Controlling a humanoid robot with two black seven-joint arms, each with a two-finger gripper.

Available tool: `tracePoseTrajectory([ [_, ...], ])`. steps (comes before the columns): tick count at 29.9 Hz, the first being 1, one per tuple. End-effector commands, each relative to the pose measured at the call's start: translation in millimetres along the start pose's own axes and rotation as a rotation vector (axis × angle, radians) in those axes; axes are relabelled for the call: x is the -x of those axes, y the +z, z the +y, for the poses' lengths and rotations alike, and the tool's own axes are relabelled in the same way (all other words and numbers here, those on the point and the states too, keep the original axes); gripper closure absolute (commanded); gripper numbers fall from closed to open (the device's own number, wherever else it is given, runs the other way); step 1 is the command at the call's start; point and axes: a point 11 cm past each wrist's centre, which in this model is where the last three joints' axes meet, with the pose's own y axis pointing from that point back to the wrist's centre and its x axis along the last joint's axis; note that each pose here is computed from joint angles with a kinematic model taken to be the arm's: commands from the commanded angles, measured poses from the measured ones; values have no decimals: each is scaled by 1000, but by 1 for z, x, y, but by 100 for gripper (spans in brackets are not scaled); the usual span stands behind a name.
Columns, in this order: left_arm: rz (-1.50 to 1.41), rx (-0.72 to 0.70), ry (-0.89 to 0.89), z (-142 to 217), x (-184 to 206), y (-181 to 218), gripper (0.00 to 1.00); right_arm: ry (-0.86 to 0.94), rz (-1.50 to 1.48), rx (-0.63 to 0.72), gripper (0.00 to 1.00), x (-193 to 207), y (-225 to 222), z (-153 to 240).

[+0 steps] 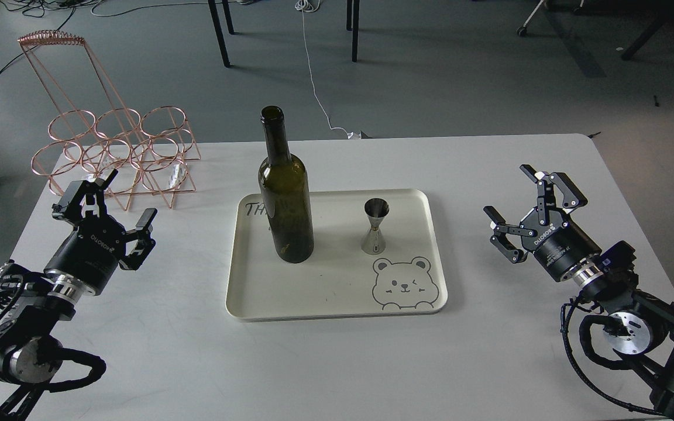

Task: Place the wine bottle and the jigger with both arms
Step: 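Reach the right gripper toward the metal jigger on the tray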

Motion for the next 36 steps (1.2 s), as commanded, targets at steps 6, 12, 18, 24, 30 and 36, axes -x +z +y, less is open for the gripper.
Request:
tracePoseTrajectory([
  [6, -6, 40, 27, -2, -2, 8, 1, -36, 81, 2, 1, 1, -16, -2],
  [12, -22, 136, 27, 0, -6, 23, 1, -322, 599, 162, 1, 43, -31, -11],
  [18, -30, 139, 28, 1, -8, 25, 1, -424, 1218, 213, 2, 57, -8, -1],
  [24, -20, 139, 25, 0, -5, 22, 1, -421, 1635, 106, 4, 49, 16, 5],
  [30, -23, 139, 24, 0, -5, 23, 1, -492, 1877, -33, 4, 63, 42, -9],
  [36, -18, 141, 23, 0, -4, 22, 1, -575, 1951, -146, 6, 94, 64, -28],
])
